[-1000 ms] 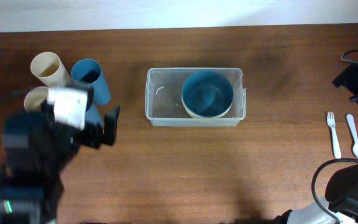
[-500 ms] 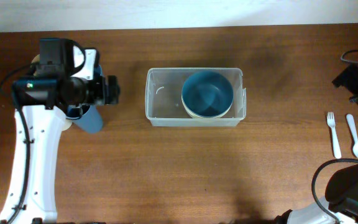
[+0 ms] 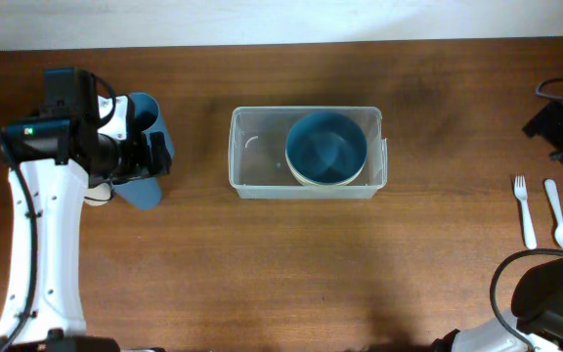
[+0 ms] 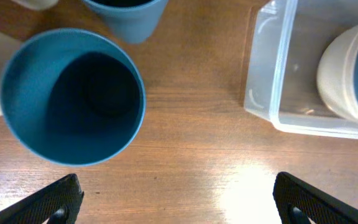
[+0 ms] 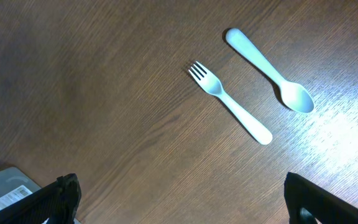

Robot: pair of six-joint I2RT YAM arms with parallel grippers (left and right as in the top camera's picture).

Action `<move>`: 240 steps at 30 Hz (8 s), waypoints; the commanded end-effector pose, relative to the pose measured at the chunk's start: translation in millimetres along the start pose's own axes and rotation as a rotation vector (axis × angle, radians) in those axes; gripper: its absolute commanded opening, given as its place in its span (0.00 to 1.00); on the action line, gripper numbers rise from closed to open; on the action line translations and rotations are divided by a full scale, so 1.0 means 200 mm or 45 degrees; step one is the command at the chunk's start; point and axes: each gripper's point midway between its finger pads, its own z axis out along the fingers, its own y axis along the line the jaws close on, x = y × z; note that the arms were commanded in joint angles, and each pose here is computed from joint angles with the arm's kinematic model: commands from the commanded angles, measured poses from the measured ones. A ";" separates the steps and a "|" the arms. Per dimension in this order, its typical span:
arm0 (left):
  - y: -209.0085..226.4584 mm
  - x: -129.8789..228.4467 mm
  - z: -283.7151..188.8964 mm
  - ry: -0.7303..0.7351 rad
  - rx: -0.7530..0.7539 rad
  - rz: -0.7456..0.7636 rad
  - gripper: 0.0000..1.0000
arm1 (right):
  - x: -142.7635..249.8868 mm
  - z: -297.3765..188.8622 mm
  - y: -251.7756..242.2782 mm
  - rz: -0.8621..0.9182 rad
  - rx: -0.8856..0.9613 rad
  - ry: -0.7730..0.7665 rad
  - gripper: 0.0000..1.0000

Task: Pack container
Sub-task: 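Close the left gripper on the front blue cup's rim, then lift the blue cup and carry it right over the container, then lower the blue cup into the container's left side and release, then move the left gripper back left to the other blue cup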

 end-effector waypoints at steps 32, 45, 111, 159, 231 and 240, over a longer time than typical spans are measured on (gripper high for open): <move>0.06 0.01 0.34 0.247 -0.010 0.032 1.00 | 0.01 0.01 0.00 0.014 0.006 0.009 0.99; 0.13 0.05 0.33 0.288 -0.104 0.037 1.00 | 0.01 0.01 0.00 0.014 0.006 0.009 0.99; 0.04 0.02 0.27 0.386 -0.092 0.069 0.02 | 0.01 0.01 0.00 0.014 0.006 0.009 0.99; -1.05 -0.31 -0.07 -0.125 0.192 0.546 0.02 | 0.01 0.01 0.00 0.014 0.006 0.009 0.99; -0.24 -0.64 -0.28 -0.243 -0.115 -0.014 0.91 | 0.01 0.01 0.00 0.014 0.006 0.009 0.99; -0.13 -0.55 -0.03 -0.013 -0.128 0.066 1.00 | 0.01 0.01 0.00 0.014 0.006 0.009 0.99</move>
